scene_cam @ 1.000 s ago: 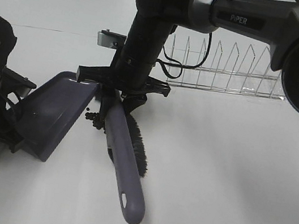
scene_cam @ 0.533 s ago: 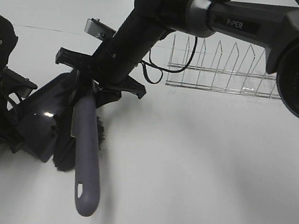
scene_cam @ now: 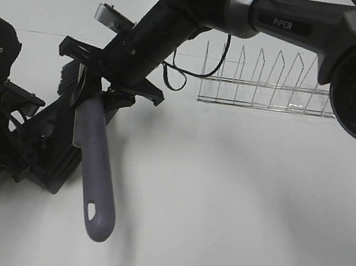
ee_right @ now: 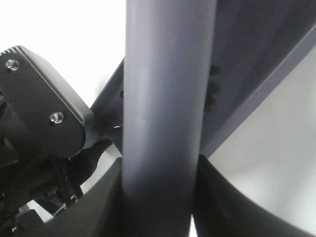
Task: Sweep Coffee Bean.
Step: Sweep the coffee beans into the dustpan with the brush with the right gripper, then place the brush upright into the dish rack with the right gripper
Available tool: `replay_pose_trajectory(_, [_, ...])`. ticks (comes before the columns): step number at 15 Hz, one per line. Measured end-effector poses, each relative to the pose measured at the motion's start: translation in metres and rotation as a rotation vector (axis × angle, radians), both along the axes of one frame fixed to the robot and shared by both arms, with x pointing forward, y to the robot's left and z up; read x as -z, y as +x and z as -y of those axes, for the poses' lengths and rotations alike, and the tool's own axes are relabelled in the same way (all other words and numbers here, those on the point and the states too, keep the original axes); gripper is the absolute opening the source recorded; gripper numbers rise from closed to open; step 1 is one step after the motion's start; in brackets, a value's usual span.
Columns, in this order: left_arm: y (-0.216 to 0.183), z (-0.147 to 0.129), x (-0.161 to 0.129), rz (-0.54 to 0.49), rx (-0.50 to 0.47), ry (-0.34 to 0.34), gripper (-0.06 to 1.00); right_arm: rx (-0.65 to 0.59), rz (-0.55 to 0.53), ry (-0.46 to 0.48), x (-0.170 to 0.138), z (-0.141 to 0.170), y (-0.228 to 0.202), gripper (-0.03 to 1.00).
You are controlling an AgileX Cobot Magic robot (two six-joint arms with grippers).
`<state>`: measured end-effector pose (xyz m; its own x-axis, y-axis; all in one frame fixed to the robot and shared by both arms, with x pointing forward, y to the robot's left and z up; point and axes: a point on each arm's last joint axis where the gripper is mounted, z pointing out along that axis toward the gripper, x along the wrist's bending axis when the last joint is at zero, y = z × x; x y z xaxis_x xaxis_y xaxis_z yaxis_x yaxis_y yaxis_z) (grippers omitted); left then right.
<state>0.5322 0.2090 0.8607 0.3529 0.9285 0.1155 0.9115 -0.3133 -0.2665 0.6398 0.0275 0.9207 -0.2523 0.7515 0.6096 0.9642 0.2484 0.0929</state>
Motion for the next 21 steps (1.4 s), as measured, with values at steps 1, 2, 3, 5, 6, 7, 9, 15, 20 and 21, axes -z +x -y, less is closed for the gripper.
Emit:
replay_pose_trajectory(1, [0.000, 0.000, 0.000, 0.000, 0.000, 0.000, 0.34, -0.008, 0.007, -0.008, -0.010, 0.009, 0.006, 0.31])
replay_pose_trajectory(2, [0.000, 0.000, 0.000, 0.000, -0.001, 0.000, 0.34, -0.004, 0.023, -0.001, -0.026, 0.020, 0.013, 0.31])
replay_pose_trajectory(3, [0.000, 0.000, 0.000, 0.000, -0.001, 0.000, 0.34, -0.003, 0.035, 0.000, -0.034, 0.026, 0.016, 0.31])
replay_pose_trajectory(5, [0.000, 0.000, 0.000, 0.000, -0.002, 0.000, 0.34, 0.016, 0.104, -0.018, -0.073, 0.056, 0.026, 0.31])
replay_pose_trajectory(6, [0.000, 0.000, 0.000, 0.002, -0.011, 0.002, 0.34, 0.045, 0.211, -0.115, -0.104, 0.087, 0.032, 0.31])
replay_pose_trajectory(7, [0.000, 0.000, 0.000, 0.002, -0.016, 0.004, 0.34, 0.066, 0.271, -0.186, -0.119, 0.099, 0.031, 0.31])
replay_pose_trajectory(9, [0.000, 0.000, 0.000, 0.004, -0.041, 0.007, 0.34, 0.097, 0.353, -0.299, -0.146, 0.119, 0.019, 0.31])
replay_pose_trajectory(15, [0.000, -0.001, 0.000, 0.005, -0.101, 0.002, 0.34, 0.049, 0.305, -0.522, -0.156, 0.173, -0.065, 0.31])
replay_pose_trajectory(20, [-0.002, 0.001, 0.000, -0.002, -0.148, -0.006, 0.34, 0.047, 0.158, -0.803, -0.108, 0.221, -0.127, 0.31])
replay_pose_trajectory(21, [-0.002, 0.001, 0.000, -0.003, -0.152, -0.009, 0.34, 0.042, 0.147, -0.808, -0.105, 0.221, -0.129, 0.31])
